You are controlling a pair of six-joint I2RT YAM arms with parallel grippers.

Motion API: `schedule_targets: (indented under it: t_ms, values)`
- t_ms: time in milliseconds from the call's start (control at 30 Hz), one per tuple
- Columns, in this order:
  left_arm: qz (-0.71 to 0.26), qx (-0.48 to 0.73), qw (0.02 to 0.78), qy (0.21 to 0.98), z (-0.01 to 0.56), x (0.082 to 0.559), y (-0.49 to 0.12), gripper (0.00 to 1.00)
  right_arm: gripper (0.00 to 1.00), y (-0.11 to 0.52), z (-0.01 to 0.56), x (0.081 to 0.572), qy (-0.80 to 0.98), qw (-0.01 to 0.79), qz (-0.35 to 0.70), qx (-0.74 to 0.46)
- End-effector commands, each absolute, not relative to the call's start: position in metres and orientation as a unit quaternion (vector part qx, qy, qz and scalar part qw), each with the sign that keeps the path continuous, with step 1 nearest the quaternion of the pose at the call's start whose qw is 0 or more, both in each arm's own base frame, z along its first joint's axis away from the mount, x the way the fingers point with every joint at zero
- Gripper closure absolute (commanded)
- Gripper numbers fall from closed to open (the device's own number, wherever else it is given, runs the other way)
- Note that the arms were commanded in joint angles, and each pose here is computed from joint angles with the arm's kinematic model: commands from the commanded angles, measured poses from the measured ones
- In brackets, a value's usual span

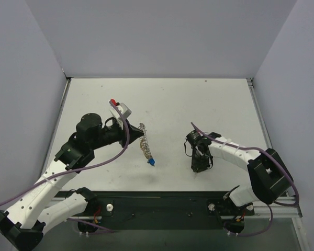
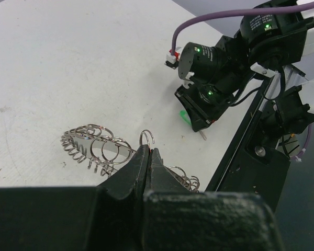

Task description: Put the keys on the keyring

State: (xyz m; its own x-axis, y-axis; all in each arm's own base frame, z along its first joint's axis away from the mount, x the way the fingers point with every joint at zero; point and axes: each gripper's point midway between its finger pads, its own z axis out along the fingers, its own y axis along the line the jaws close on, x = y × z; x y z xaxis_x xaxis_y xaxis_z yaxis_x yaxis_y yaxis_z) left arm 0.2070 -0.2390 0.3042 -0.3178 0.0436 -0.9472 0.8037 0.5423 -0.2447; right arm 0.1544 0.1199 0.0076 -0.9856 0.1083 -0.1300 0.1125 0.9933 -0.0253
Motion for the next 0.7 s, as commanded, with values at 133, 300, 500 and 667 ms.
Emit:
schedule_targets:
  t_ms: [133, 300, 500, 667]
  values:
    - [-0.373, 0.292, 0.544, 0.693, 0.337, 0.215, -0.237, 1.0, 1.0, 0.166, 0.054, 0.219, 0.983, 0.169, 0.071, 0.02]
    - [-0.366, 0.29, 0.54, 0.701, 0.331, 0.219, -0.238, 1.0, 0.66, 0.167, 0.054, 0.215, 0.983, 0.161, 0.089, 0.015]
    - [-0.362, 0.292, 0.532, 0.708, 0.324, 0.223, -0.24, 1.0, 0.51, 0.166, 0.061, 0.224, 0.976, 0.187, 0.112, 0.023]
    - [-0.359, 0.296, 0.529, 0.71, 0.322, 0.226, -0.242, 1.0, 0.52, 0.159, 0.057, 0.235, 0.977, 0.183, 0.104, 0.032]
